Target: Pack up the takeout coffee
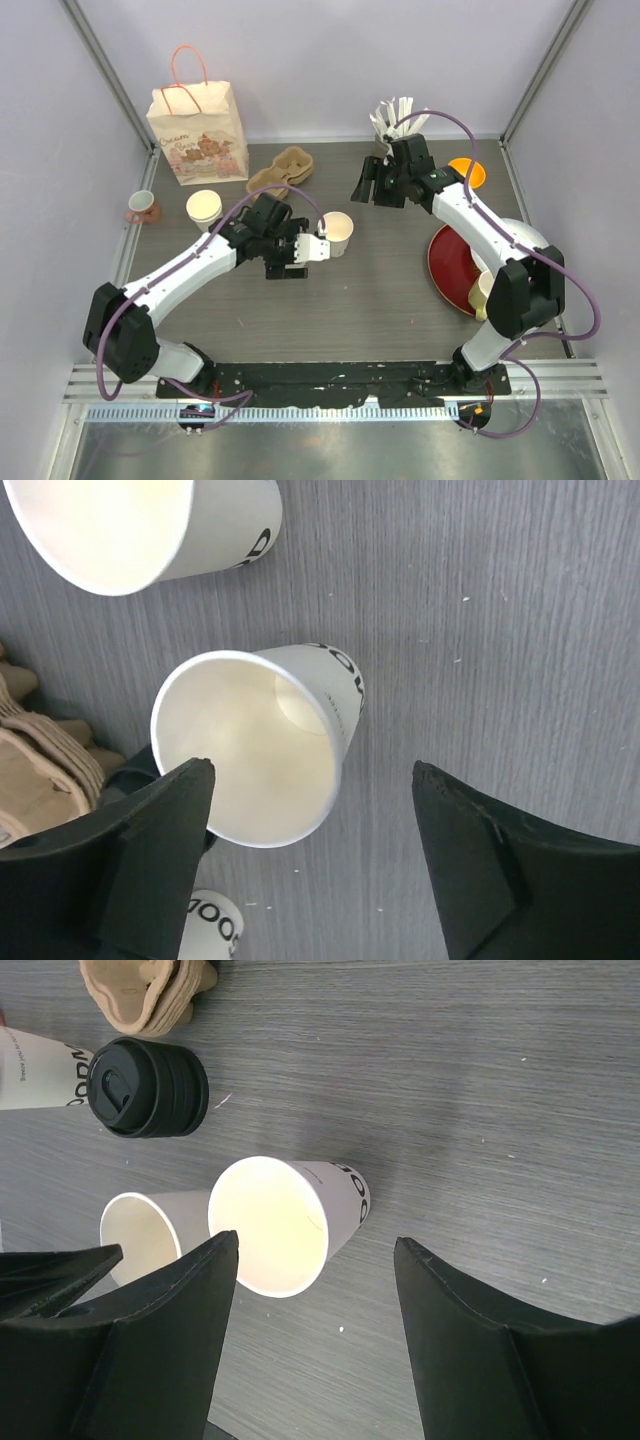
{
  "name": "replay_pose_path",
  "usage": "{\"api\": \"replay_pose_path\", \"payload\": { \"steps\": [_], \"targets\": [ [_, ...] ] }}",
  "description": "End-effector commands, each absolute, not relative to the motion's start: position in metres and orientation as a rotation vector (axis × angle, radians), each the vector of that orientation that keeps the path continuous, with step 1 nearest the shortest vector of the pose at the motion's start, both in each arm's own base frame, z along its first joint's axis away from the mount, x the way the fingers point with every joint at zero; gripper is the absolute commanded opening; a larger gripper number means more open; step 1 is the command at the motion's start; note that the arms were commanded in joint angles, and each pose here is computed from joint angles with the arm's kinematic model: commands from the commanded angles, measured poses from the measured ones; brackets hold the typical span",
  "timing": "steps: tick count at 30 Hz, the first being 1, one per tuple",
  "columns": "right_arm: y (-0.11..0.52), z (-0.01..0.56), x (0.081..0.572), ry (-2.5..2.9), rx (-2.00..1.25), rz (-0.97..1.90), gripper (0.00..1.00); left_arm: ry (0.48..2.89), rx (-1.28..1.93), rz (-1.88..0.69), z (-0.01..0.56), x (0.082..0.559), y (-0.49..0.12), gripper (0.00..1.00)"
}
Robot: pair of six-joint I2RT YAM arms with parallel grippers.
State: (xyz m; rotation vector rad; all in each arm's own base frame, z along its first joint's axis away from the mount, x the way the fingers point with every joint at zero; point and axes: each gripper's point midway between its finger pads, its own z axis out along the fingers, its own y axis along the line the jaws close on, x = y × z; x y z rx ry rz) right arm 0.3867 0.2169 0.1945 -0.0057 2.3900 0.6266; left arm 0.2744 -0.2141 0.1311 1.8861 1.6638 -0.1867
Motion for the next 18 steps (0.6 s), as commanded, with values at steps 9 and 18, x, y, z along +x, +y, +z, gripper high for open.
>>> {"api": "replay_pose_path", "payload": {
  "steps": [9, 18],
  "targets": [
    [0.226, 0.237, 0.384, 2.260, -0.049, 0.717, 0.69, 1.929, 1.194, -0.530, 0.286, 0.309, -0.216, 0.97],
    [0.233, 0.226, 0.385, 2.306, -0.052, 0.746, 0.69, 2.401, 0.887, -0.296, 0.212, 0.381, -0.134, 0.55]
  ]
}}
